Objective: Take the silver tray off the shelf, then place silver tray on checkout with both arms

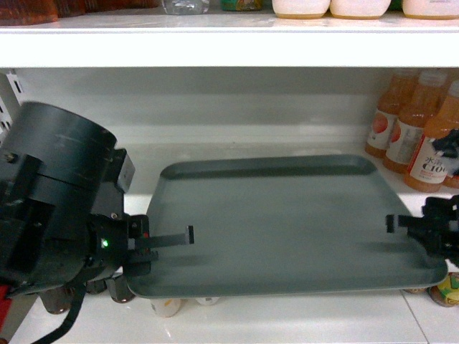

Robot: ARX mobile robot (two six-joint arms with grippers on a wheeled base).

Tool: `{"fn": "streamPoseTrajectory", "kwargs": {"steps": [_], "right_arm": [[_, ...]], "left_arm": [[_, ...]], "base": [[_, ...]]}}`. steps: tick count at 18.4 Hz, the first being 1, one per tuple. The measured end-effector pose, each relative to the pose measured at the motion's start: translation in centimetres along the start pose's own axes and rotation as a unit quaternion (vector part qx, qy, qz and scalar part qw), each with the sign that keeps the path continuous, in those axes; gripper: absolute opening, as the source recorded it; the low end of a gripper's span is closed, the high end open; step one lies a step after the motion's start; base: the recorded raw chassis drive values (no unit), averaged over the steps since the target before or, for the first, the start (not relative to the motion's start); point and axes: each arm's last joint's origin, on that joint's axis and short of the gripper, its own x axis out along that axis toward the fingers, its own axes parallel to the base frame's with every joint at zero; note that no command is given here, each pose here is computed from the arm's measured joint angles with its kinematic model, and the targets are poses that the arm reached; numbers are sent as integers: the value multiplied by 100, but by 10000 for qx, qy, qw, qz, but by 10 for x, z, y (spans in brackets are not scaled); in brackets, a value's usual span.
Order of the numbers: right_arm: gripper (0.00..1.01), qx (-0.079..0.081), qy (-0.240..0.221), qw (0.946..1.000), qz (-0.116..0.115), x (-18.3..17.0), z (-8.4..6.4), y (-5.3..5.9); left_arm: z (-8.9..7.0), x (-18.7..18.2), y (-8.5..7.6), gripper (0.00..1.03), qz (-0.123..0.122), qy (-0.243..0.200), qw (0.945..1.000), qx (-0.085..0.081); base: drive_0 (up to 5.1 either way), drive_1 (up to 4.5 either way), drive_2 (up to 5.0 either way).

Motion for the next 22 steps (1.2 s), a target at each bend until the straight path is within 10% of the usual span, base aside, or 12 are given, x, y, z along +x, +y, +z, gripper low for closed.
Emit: {"fn": "streamPoseTrajectory", "kwargs": {"steps": [8,22], "right_arm": [[3,212,-643,9972,319,-98,-33,-1],[3,221,-701,9967,343,-101,-34,-1]], "left_arm": [[-27,-84,11,3,-149,-353,9993,-22],[-27,-95,13,3,-157,-535,9984,-103]], "base": [[0,0,0],[-1,-273,272]]}}
